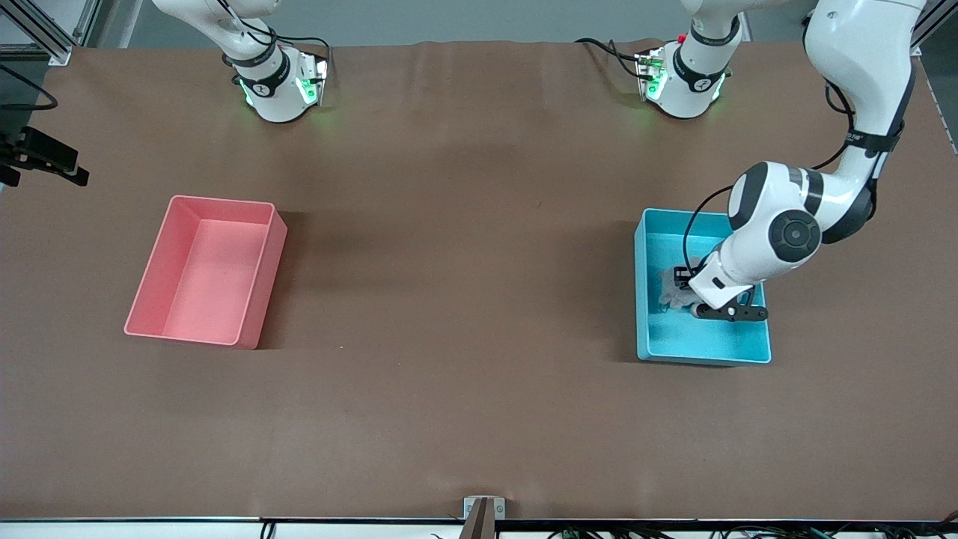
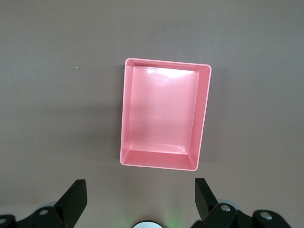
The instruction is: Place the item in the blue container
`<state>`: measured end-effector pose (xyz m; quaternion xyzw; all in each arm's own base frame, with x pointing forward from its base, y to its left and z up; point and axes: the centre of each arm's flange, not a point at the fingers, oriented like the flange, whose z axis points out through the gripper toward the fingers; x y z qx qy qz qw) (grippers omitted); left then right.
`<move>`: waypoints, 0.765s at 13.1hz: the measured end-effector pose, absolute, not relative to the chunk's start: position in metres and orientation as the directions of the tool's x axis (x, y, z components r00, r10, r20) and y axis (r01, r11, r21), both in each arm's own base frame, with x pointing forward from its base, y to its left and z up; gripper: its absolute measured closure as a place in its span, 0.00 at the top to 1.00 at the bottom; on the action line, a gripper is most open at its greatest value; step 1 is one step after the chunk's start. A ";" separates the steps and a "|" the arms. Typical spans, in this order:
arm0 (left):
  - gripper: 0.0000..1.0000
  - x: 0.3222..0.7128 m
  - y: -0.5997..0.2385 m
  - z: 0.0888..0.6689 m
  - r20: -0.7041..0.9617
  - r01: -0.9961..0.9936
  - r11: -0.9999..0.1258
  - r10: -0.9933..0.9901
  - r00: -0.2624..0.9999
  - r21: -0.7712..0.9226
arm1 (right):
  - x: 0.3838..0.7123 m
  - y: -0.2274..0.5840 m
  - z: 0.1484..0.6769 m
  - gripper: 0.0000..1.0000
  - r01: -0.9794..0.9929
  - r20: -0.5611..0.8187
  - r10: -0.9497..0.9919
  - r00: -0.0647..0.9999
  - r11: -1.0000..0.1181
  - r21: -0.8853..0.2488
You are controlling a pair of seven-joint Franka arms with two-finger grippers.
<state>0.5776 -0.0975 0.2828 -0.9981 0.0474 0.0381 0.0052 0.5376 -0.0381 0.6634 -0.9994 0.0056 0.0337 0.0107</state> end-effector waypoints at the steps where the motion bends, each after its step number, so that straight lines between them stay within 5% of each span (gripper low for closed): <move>1: 0.66 0.582 -0.093 0.304 -0.052 -0.116 -0.993 -0.115 0.992 -0.016 | 0.535 -0.037 0.665 1.00 -0.010 -0.070 -0.008 0.997 -1.000 -0.022; 4: 0.98 0.586 -0.054 0.394 -0.013 -0.129 -0.991 -0.129 0.992 -0.034 | 0.526 -0.036 0.674 1.00 -0.008 -0.076 -0.006 0.997 -1.000 -0.023; 10: 1.00 0.566 0.000 0.546 -0.078 -0.021 -1.000 -0.020 0.997 -0.007 | 0.505 -0.035 0.688 1.00 -0.007 -0.073 -0.006 0.997 -1.000 -0.027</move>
